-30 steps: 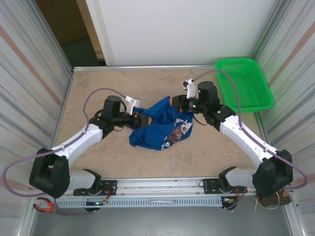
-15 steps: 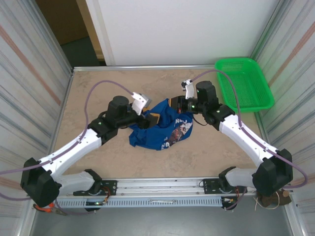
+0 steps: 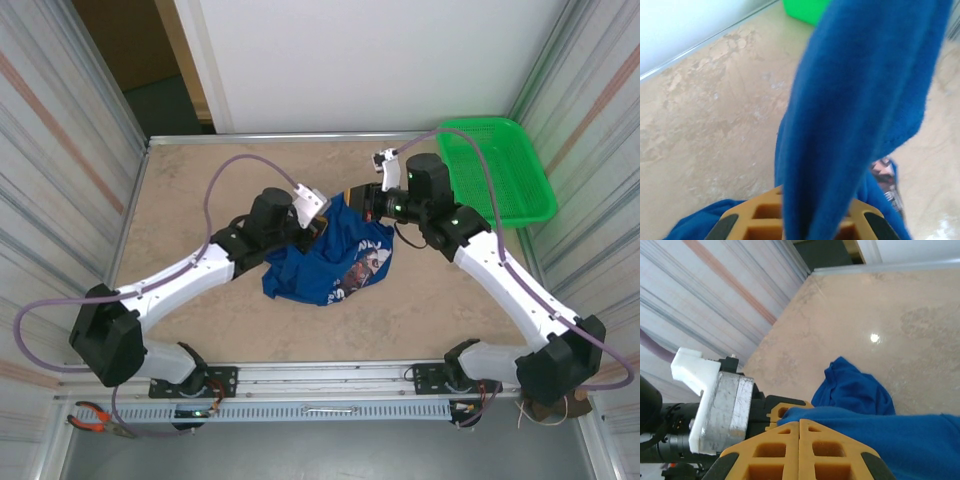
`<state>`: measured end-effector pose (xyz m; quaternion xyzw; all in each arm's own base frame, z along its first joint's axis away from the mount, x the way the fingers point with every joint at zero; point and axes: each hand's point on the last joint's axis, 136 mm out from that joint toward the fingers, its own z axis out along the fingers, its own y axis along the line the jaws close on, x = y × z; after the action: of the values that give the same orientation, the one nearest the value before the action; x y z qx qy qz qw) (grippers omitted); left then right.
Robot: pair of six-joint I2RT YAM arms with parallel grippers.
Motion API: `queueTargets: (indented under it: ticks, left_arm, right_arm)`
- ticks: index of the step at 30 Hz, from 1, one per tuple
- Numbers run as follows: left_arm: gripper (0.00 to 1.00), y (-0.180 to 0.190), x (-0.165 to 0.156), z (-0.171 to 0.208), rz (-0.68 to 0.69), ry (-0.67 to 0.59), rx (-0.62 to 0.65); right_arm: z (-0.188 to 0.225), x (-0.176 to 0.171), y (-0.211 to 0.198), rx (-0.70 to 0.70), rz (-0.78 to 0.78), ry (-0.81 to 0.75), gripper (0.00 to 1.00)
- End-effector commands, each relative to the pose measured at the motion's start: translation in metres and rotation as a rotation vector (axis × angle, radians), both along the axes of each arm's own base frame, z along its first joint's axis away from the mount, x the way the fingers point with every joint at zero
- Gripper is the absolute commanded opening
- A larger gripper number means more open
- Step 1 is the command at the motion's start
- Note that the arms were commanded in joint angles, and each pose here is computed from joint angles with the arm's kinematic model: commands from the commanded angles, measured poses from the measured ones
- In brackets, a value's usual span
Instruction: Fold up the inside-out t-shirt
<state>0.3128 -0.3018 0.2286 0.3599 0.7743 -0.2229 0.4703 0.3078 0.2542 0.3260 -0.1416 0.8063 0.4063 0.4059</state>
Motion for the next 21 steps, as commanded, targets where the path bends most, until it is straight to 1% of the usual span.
queueTargets:
  ticks: [1, 2, 3, 4, 5, 6, 7, 8, 10, 12, 14, 15, 17, 20, 21]
  left_arm:
    - [0.00, -0.009, -0.020, 0.070, -0.182, 0.022, -0.290]
    - [0.00, -0.010, -0.026, 0.080, -0.230, 0.054, -0.348]
    - [0.00, -0.010, -0.030, 0.090, -0.275, 0.088, -0.403]
    - [0.00, -0.011, -0.033, 0.096, -0.307, 0.115, -0.437]
    - [0.00, -0.011, -0.036, 0.102, -0.332, 0.140, -0.469]
    - [0.00, -0.012, -0.037, 0.104, -0.351, 0.163, -0.489]
    - [0.00, -0.013, -0.037, 0.105, -0.357, 0.182, -0.499]
    - [0.00, -0.014, -0.038, 0.105, -0.363, 0.198, -0.506]
    - [0.00, -0.015, -0.036, 0.102, -0.358, 0.214, -0.512]
    - [0.00, -0.016, -0.031, 0.097, -0.332, 0.243, -0.508]
    - [0.00, -0.016, -0.026, 0.091, -0.301, 0.281, -0.492]
    - [0.00, -0.015, -0.022, 0.088, -0.275, 0.299, -0.484]
    - [0.00, -0.014, -0.016, 0.083, -0.238, 0.323, -0.472]
    - [0.00, -0.014, -0.010, 0.079, -0.204, 0.346, -0.466]
    - [0.00, -0.014, -0.009, 0.078, -0.198, 0.354, -0.467]
  right_arm:
    - [0.020, 0.014, -0.016, -0.016, -0.074, -0.055, 0.00]
    - [0.014, 0.024, -0.021, -0.026, -0.106, -0.032, 0.00]
    - [0.004, 0.035, -0.029, -0.052, -0.155, -0.004, 0.11]
    - [-0.003, 0.042, -0.035, -0.072, -0.195, 0.015, 0.30]
    - [-0.011, 0.046, -0.040, -0.086, -0.222, 0.041, 0.47]
    - [-0.015, 0.045, -0.042, -0.082, -0.235, 0.054, 0.59]
    - [-0.017, 0.043, -0.044, -0.072, -0.245, 0.062, 0.64]
    - [-0.020, 0.037, -0.044, -0.059, -0.253, 0.070, 0.65]
    - [-0.025, 0.020, -0.045, -0.059, -0.268, 0.078, 0.66]
    - [-0.031, -0.005, -0.044, -0.060, -0.278, 0.076, 0.65]
    - [-0.035, -0.030, -0.037, -0.022, -0.266, 0.077, 0.64]
    - [-0.042, -0.041, -0.029, -0.006, -0.249, 0.089, 0.61]
    - [-0.039, -0.062, -0.020, 0.054, -0.223, 0.078, 0.54]
    - [-0.041, -0.078, 0.002, 0.095, -0.167, 0.087, 0.42]
    - [-0.040, -0.080, 0.011, 0.103, -0.142, 0.087, 0.40]
